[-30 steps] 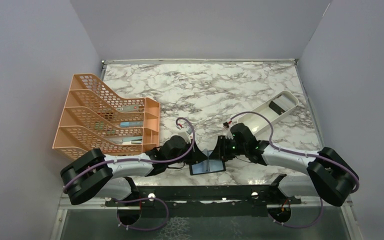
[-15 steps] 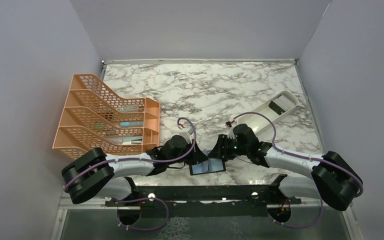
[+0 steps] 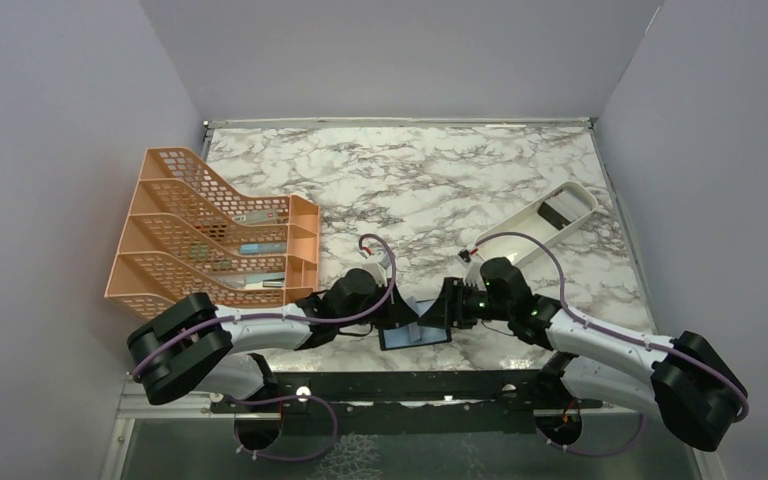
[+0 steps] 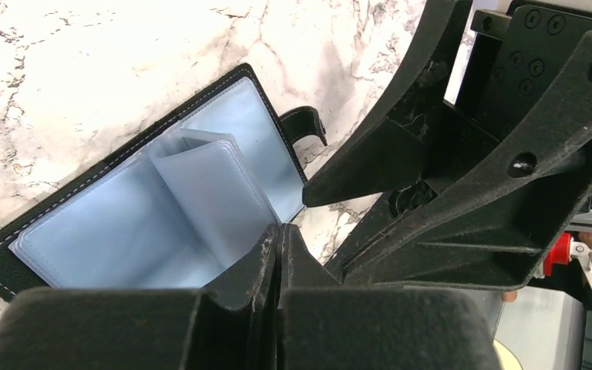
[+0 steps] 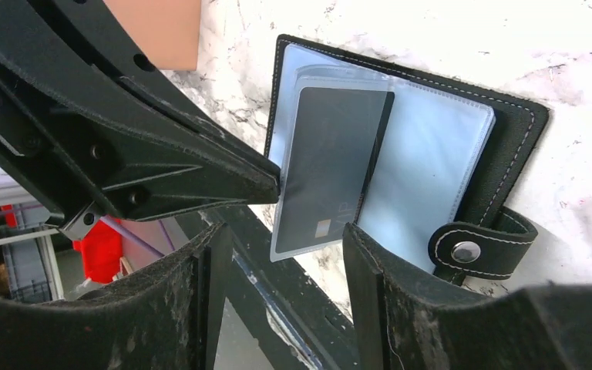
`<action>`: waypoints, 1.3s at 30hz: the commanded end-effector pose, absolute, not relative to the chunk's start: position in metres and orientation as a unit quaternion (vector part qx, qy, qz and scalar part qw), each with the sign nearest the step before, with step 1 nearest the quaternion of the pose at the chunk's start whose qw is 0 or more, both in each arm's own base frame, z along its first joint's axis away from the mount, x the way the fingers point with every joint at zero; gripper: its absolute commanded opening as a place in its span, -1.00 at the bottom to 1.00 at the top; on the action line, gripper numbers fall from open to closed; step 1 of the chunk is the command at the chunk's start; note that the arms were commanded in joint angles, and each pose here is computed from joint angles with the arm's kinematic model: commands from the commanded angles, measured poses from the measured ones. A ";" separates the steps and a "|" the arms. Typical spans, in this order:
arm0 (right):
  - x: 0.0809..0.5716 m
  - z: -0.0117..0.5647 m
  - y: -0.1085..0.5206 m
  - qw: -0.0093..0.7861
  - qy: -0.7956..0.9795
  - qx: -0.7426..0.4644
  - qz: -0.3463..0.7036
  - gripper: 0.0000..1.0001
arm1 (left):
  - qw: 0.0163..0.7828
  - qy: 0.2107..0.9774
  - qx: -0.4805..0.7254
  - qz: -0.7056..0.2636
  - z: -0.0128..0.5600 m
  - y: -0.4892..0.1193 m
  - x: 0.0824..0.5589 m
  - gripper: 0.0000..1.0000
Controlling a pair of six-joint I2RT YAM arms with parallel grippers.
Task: Put the credit cards into the card holder
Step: Turn over the card slot in the card holder.
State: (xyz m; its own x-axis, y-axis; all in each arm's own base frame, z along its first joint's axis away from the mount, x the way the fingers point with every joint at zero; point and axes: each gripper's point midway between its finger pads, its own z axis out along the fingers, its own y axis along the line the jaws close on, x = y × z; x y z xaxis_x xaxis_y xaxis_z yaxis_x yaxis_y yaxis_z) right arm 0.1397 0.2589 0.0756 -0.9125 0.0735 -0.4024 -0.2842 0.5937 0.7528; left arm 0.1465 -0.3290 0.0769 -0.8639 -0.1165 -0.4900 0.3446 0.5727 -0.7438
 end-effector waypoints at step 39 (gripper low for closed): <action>0.134 0.057 0.252 0.181 0.898 -0.090 0.390 0.04 | 0.272 0.857 0.056 -0.434 0.073 -0.321 0.156 -0.91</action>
State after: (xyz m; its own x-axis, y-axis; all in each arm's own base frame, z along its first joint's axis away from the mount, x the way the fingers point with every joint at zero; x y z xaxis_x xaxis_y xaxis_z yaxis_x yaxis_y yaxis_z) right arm 0.1286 0.2438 0.0482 -0.9268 -0.0237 -0.3748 -0.2838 0.6977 0.6577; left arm 0.1494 -0.3281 0.0695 -0.8677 -0.1128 -0.4841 0.3279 0.6019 -0.7281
